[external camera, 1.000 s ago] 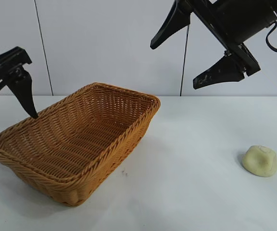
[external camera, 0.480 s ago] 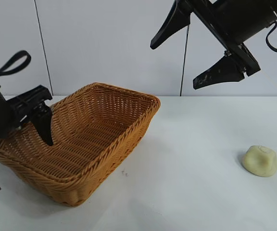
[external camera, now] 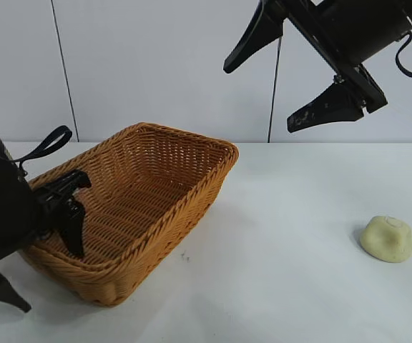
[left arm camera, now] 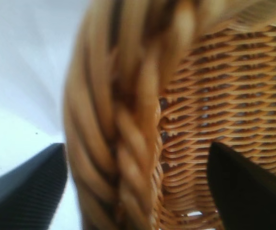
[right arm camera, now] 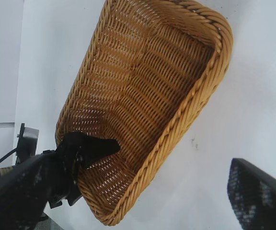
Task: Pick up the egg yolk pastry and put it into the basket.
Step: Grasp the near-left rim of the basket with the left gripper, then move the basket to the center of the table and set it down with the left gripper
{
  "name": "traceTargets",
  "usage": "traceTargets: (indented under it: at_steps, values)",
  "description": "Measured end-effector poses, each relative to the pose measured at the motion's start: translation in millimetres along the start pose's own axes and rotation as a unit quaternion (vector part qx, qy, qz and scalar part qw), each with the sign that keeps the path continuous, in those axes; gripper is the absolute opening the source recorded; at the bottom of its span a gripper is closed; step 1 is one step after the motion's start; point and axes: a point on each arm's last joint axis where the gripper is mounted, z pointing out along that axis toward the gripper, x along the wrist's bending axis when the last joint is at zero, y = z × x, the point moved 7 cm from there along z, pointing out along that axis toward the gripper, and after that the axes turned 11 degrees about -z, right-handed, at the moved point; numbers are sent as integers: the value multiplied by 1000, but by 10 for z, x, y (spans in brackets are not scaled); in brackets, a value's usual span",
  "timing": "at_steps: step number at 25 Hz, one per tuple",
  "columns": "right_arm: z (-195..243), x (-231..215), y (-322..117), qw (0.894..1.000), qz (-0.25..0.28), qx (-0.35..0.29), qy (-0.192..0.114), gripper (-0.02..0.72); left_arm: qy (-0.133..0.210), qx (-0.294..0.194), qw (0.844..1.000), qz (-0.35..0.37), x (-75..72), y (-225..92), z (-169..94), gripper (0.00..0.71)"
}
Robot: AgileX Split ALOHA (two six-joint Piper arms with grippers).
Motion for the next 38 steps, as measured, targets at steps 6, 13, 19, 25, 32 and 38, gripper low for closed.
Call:
traceTargets:
  at_steps: [6,13,19,25,32,38]
  values:
    - [0,-6,-3,1000,-2,1,-2,694,0,1,1000,0,-1,-7,-35,239]
    - [0,-19,-9,1000,-7,3,-6,694,-10,2,1000,-7,-35,-12,-53,114]
    - [0,-22,-10,1000,-8,3,-7,694,-14,6,1000,-1,-72,-18,-83,114]
    - [0,-28,-13,1000,-10,4,-9,694,-30,30,997,59,-369,40,-271,112]
    - [0,-28,-16,1000,-11,5,-9,694,-57,36,986,152,-673,310,-544,112]
    - [0,-21,-32,1000,-11,10,-6,694,-28,57,967,249,-756,381,-542,112]
